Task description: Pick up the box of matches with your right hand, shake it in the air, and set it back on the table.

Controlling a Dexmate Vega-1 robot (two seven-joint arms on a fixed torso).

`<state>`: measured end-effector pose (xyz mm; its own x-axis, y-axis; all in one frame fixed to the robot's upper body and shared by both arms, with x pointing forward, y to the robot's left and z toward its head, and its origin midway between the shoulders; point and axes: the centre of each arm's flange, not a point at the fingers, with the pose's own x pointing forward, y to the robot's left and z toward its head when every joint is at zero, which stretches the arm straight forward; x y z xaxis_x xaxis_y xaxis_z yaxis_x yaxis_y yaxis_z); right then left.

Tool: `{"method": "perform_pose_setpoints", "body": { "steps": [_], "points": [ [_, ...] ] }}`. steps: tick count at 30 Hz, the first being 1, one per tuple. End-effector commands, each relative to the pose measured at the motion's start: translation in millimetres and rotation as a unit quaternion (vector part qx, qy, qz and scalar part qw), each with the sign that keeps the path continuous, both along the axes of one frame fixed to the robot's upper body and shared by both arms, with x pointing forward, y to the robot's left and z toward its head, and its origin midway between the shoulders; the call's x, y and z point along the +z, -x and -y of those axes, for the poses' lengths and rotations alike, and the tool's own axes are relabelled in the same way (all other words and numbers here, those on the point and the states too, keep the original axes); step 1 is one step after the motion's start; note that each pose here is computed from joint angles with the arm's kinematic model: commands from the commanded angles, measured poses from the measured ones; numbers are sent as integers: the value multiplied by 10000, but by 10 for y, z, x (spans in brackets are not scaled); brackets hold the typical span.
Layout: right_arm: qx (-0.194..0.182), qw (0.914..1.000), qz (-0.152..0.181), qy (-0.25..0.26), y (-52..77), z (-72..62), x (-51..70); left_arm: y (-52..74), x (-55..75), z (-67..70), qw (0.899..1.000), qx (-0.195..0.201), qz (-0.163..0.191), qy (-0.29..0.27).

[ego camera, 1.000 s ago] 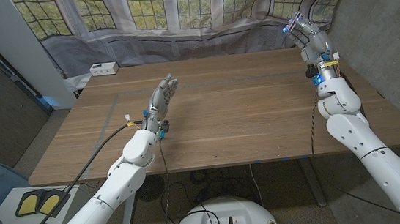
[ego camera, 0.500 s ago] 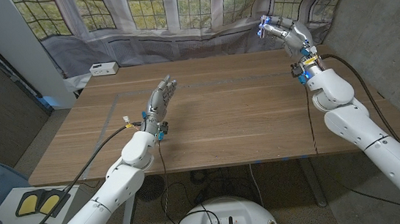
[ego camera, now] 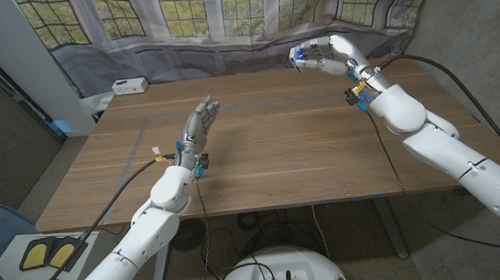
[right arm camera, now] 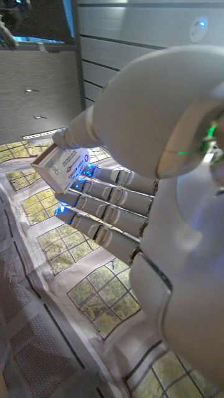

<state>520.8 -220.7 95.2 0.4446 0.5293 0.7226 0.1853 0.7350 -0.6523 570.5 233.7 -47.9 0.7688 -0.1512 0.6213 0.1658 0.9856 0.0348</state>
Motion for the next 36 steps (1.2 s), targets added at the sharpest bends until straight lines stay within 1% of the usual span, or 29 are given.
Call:
{"method": "perform_pose_setpoints", "body": {
  "steps": [1,2,3,4,6,9,12,15,18,20,23,27,29,31,33,35,36],
  "points": [
    [-1824,9416,800,2716,-105,-421,-341,-15,-11,-31,10000,11,5,43],
    [-1921,9360,754,2853,-129,-438,-381,-19,-10,-31,10000,3,6,43],
    [-1967,9330,676,2936,-156,-445,-419,-23,-9,-31,10000,-7,7,49],
    [-1987,9315,574,2991,-185,-445,-452,-26,-8,-31,10000,-5,7,45],
    [-1988,9322,379,2999,-230,-431,-493,-30,-6,-31,10000,-8,10,44],
    [-1926,9392,154,2838,-254,-379,-500,-38,0,-32,10000,-10,11,42],
    [-1802,9501,-68,2543,-261,-308,-476,-48,2,-30,10000,-31,4,44],
    [-1648,9605,-248,2228,-253,-238,-437,-55,5,-19,10000,-49,4,29],
    [-1494,9684,-410,1956,-234,-177,-389,-60,6,-10,10000,-61,-4,15],
    [-1382,9716,-570,1837,-220,-137,-351,-62,6,-9,10000,-67,-9,14],
    [-1077,9780,-906,1539,-217,-64,-298,-63,9,-6,10000,-68,-9,7],
    [-515,9868,-1289,833,-231,74,-235,-61,16,2,10000,-74,-6,-3],
    [-300,9896,-1340,419,-234,150,-209,-61,17,6,10000,-78,-7,-2],
    [-253,9923,-1215,-10,-225,231,-192,-60,20,9,10000,-75,-4,-11],
    [-246,9937,-1049,-312,-215,314,-172,-57,23,13,10000,-81,-1,-12],
    [-130,9926,-966,-724,-212,404,-167,-53,29,15,10000,-72,6,-22],
    [-22,9908,-977,-942,-218,452,-166,-50,33,16,10000,-72,7,-27]
  ]
}}
